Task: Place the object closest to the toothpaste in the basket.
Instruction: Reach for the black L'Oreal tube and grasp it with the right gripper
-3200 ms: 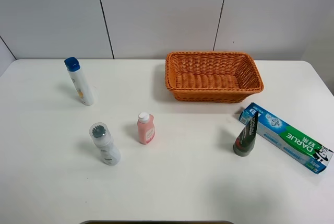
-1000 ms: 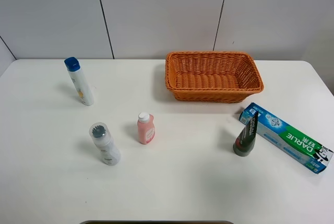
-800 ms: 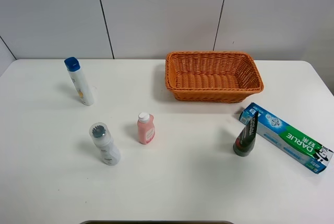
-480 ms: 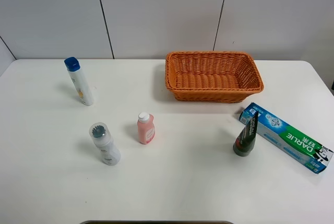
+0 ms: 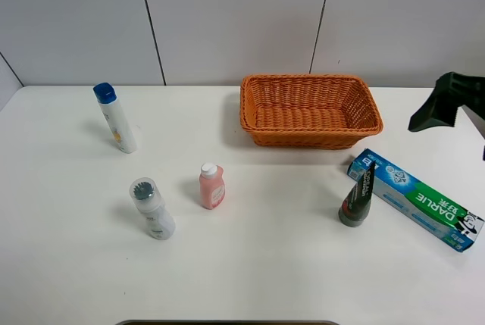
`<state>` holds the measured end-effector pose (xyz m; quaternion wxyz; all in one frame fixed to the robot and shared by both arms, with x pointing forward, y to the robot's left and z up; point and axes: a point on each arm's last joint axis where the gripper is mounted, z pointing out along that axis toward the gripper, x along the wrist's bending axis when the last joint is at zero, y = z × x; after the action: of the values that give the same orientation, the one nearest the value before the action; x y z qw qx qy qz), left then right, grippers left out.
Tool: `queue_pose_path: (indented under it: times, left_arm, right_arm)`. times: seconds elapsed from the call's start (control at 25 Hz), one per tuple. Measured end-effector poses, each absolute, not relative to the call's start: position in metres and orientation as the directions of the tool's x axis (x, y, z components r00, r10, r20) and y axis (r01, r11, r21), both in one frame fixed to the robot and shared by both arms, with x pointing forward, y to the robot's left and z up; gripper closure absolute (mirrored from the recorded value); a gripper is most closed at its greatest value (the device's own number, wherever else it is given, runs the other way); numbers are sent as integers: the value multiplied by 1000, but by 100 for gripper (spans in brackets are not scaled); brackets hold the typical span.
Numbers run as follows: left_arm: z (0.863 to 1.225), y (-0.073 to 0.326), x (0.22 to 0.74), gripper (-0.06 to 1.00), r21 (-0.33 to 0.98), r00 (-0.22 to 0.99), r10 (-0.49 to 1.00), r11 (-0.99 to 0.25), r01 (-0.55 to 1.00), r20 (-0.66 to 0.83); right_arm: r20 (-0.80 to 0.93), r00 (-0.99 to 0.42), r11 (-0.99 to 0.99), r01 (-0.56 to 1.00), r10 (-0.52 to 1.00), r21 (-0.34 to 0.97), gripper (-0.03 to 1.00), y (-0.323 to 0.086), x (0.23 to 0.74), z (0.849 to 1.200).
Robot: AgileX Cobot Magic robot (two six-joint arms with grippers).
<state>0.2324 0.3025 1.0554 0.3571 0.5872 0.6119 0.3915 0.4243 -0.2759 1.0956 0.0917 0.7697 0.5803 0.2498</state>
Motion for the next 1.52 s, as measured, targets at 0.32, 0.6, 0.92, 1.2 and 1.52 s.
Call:
queue_pose_path:
  times: [0.32, 0.6, 0.92, 1.2, 1.52]
  left_arm:
    - [1055, 303, 232, 1, 899, -55, 998, 4, 439, 23]
    - [1055, 303, 232, 1, 899, -55, 998, 4, 439, 23]
    - [1055, 302, 232, 1, 899, -54, 998, 5, 439, 21]
    - [1055, 302, 232, 1, 899, -55, 998, 4, 439, 22]
    - [1055, 302, 232, 1, 899, -55, 998, 4, 439, 22]
  right_arm:
    - [290, 243, -335, 883, 926, 328, -2, -256, 455, 1067]
    - [246, 245, -300, 928, 938, 221, -2, -238, 477, 1033]
    - [168, 224, -248, 958, 960, 141, -2, -227, 494, 997]
    - [131, 238, -252, 962, 962, 103, -2, -226, 503, 976]
    - [102, 249, -256, 965, 963, 62, -2, -224, 513, 951]
